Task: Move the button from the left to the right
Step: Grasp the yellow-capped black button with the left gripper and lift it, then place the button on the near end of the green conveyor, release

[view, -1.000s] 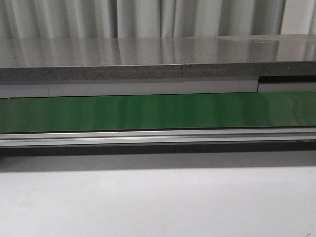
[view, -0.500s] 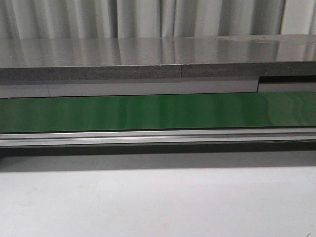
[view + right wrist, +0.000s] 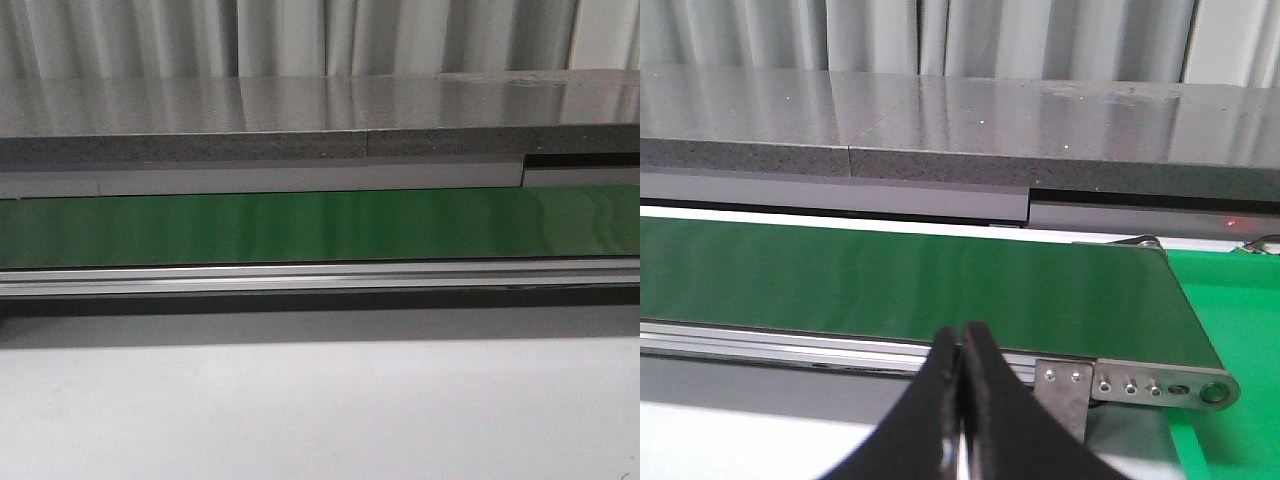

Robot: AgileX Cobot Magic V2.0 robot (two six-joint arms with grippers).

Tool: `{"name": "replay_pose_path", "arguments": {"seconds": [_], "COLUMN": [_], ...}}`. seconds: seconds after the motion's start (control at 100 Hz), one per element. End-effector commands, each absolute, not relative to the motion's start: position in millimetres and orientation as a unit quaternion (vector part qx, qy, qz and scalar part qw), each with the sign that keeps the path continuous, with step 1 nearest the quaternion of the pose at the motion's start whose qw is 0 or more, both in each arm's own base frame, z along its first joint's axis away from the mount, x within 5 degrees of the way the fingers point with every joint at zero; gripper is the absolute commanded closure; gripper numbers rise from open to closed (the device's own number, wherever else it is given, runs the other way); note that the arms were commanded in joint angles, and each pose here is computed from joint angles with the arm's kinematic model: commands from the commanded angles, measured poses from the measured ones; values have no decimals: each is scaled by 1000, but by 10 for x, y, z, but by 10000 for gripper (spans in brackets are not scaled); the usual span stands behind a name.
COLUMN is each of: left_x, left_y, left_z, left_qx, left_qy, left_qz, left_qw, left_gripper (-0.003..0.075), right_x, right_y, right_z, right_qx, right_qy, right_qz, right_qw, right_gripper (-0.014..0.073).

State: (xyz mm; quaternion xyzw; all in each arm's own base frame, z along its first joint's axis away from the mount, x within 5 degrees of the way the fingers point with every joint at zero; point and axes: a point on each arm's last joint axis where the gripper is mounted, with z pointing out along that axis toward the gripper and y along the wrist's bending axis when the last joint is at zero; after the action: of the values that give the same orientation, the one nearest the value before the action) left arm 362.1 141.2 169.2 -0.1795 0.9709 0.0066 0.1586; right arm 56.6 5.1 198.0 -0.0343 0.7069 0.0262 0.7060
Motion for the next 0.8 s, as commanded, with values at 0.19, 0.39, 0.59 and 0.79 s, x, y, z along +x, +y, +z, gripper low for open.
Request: {"name": "replay_pose_path", "arguments": {"seconds": [0.19,0.39,0.59,0.79], "left_x": [3439,3382,3442,3513], "left_y": [1242,900,572,404], "left_z": [2747,3006,2908,2693], "left_qx": [-172,-112,-67,-45], "left_qy": [940,943,954,964], "left_qz": [16,10,-7,-17], "left_qw": [293,312,291,263], "left_gripper": [740,740,740,740], "right_x": [538,538,538,538], "right_y": [41,41,41,41], "right_z": [2115,2115,2115,2115], "right_qx": [-32,-32,-32,-32], "right_qy": [664,664,664,664], "right_qz": [21,21,21,21], "right_qw": [746,746,746,746], "right_gripper": [662,662,662,662]}}
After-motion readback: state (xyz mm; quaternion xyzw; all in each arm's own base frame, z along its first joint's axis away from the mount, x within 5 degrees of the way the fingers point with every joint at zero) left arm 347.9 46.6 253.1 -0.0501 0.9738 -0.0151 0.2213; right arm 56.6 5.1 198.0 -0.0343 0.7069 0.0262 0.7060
